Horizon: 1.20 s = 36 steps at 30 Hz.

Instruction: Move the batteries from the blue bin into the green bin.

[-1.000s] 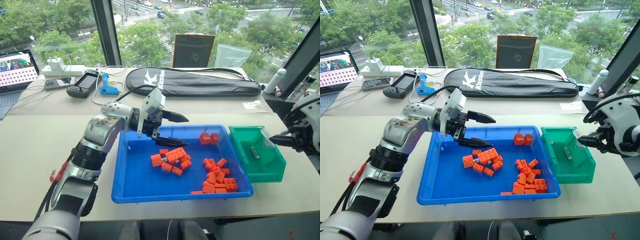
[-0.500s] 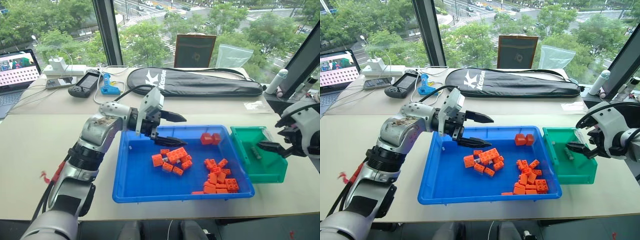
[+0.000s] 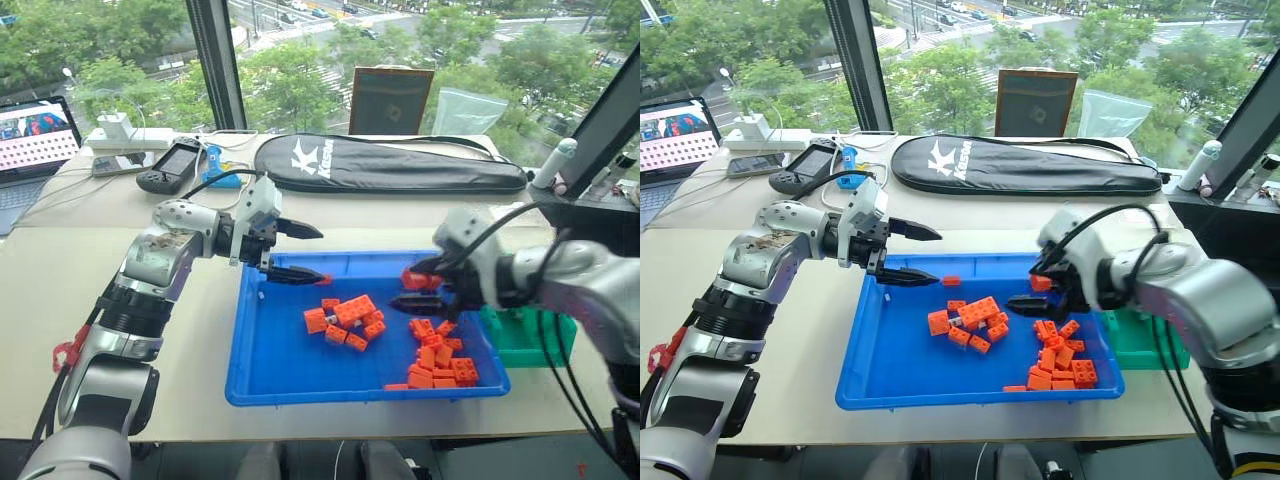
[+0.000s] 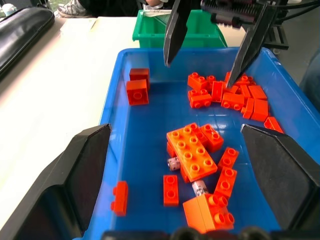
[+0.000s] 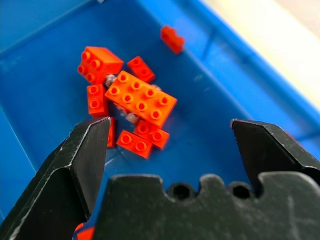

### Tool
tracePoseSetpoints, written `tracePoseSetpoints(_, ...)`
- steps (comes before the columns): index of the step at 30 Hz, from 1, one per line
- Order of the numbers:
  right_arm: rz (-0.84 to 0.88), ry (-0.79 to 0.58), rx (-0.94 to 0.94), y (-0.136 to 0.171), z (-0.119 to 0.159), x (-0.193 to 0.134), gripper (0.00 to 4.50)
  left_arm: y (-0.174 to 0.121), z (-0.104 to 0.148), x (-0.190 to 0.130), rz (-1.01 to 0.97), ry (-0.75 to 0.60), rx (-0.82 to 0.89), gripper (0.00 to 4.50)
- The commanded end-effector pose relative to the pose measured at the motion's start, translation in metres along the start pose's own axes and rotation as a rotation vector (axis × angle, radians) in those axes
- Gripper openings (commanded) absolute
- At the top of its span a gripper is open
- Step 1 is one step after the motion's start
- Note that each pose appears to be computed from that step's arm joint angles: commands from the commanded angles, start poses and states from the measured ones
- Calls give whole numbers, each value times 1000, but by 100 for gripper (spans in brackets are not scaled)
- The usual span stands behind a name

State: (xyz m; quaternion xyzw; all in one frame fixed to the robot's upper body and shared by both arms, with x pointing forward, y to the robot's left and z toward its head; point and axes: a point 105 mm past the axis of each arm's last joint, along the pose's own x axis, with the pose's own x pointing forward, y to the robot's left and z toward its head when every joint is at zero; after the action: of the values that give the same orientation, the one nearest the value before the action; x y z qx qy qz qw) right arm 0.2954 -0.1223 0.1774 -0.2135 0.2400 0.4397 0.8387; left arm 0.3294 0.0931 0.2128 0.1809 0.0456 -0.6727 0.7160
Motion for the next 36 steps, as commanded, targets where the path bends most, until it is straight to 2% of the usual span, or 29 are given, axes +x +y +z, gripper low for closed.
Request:
tracePoseSetpoints(1,-11,-22,-66,-1,8,19,448,-8,4,-4,-29,17,39,450)
tracePoseSetpoints(15,106,6,-196,9,4,51,448,-13,-7,-1,-25,62,23,450)
tracePoseSetpoints(22,132,22,-210,0,-1,57,448,-15,-11,2,-25,75,27,450)
tracePoseSetpoints(23,131,23,-207,-2,-1,57,409,-16,-11,3,-25,75,27,450)
tracePoseSetpoints(25,129,20,-203,-4,-1,58,385,-17,-11,5,-28,72,29,450)
tracePoseSetpoints(28,139,16,-200,-3,0,57,270,-18,-11,6,-30,70,29,450)
tracePoseSetpoints(29,142,15,-201,-2,0,57,251,-18,-11,6,-30,69,30,450)
tracePoseSetpoints(32,139,3,-203,-3,4,53,143,-18,-11,7,-31,69,31,450)
tracePoseSetpoints(36,119,-38,-199,-7,15,41,141,-17,-11,8,-33,68,32,450)
